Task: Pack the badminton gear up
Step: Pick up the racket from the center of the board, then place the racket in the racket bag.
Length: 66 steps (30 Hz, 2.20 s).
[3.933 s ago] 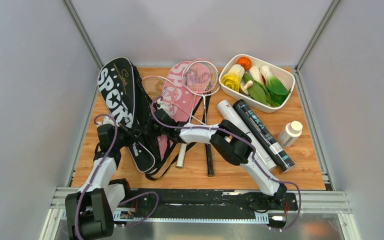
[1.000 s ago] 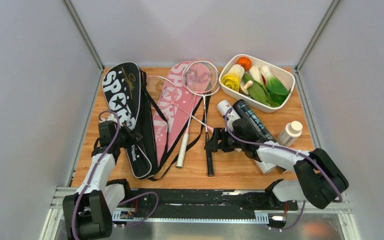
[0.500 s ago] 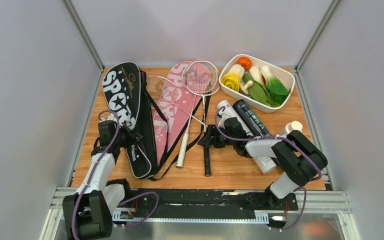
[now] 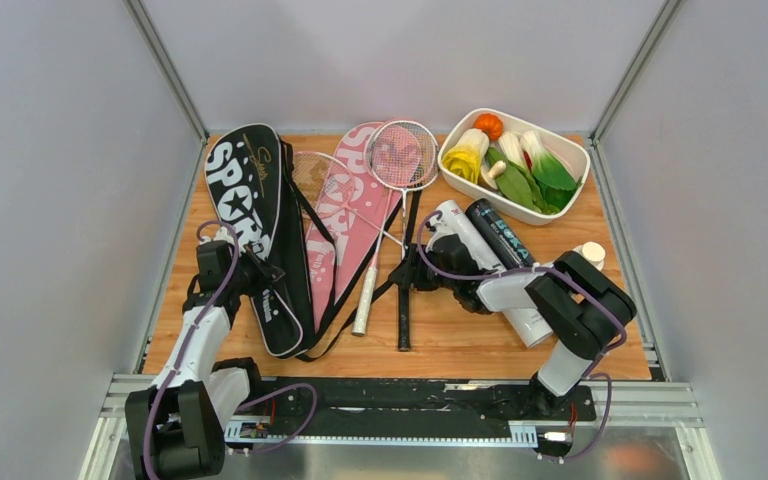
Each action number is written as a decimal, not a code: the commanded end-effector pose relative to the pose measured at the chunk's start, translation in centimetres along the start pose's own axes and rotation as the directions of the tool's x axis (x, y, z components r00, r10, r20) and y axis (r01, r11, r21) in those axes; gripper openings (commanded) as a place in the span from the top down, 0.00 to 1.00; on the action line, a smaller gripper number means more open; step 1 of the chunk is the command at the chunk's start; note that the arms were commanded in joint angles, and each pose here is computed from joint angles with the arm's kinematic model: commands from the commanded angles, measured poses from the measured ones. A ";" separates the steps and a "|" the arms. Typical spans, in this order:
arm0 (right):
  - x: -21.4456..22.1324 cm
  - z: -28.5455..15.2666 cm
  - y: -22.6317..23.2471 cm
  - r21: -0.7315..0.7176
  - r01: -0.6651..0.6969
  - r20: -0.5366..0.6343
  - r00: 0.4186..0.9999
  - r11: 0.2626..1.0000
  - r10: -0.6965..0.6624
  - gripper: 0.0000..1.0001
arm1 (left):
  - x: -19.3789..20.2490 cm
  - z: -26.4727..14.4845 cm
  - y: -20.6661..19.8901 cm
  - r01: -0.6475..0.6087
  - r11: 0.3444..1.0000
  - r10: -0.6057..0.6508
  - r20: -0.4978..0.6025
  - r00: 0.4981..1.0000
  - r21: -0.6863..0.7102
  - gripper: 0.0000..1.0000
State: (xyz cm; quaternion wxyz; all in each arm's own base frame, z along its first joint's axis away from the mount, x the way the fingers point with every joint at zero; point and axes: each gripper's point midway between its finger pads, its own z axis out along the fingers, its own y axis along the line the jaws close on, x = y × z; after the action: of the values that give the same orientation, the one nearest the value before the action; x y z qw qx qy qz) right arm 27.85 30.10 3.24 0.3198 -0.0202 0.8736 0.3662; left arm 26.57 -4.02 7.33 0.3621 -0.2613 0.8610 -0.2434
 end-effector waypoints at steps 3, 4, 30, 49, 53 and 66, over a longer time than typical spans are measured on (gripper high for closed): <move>4.4 0.2 -5.7 0.245 -0.004 -0.085 0.996 0.970 0.025 0.44 | -1.6 -0.6 -1.4 -0.029 0.999 0.027 0.053 0.998 0.036 1.00; 4.5 0.3 -5.9 0.252 -0.002 -0.089 0.996 0.968 0.025 0.46 | -1.7 -0.6 -1.4 -0.029 0.999 0.027 0.055 0.998 0.036 1.00; 1.8 -7.6 8.8 -0.094 0.178 0.009 0.984 0.980 -0.178 1.00 | -2.3 -0.4 -1.4 -0.032 0.999 0.030 0.073 0.997 0.028 1.00; 1.9 4.4 19.0 -0.195 0.248 -0.028 0.966 0.949 -0.258 1.00 | -1.1 -0.5 -2.6 -0.004 0.994 0.001 0.027 1.000 0.110 1.00; 0.2 8.5 21.2 -0.239 0.161 -0.073 0.980 0.958 -0.183 1.00 | -0.9 -0.7 -3.2 -0.016 0.990 0.014 0.016 1.000 0.142 1.00; -0.4 14.0 24.1 -0.318 0.067 -0.134 0.984 0.946 -0.114 1.00 | 0.4 -0.3 -3.3 -0.005 0.982 0.011 -0.029 1.000 0.189 1.00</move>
State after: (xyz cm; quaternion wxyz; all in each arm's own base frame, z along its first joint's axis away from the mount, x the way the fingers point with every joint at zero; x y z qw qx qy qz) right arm 29.39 54.13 8.03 0.2682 -0.1452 0.8526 0.4243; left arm 26.95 -5.46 8.50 0.3720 -0.2361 0.8500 -0.2889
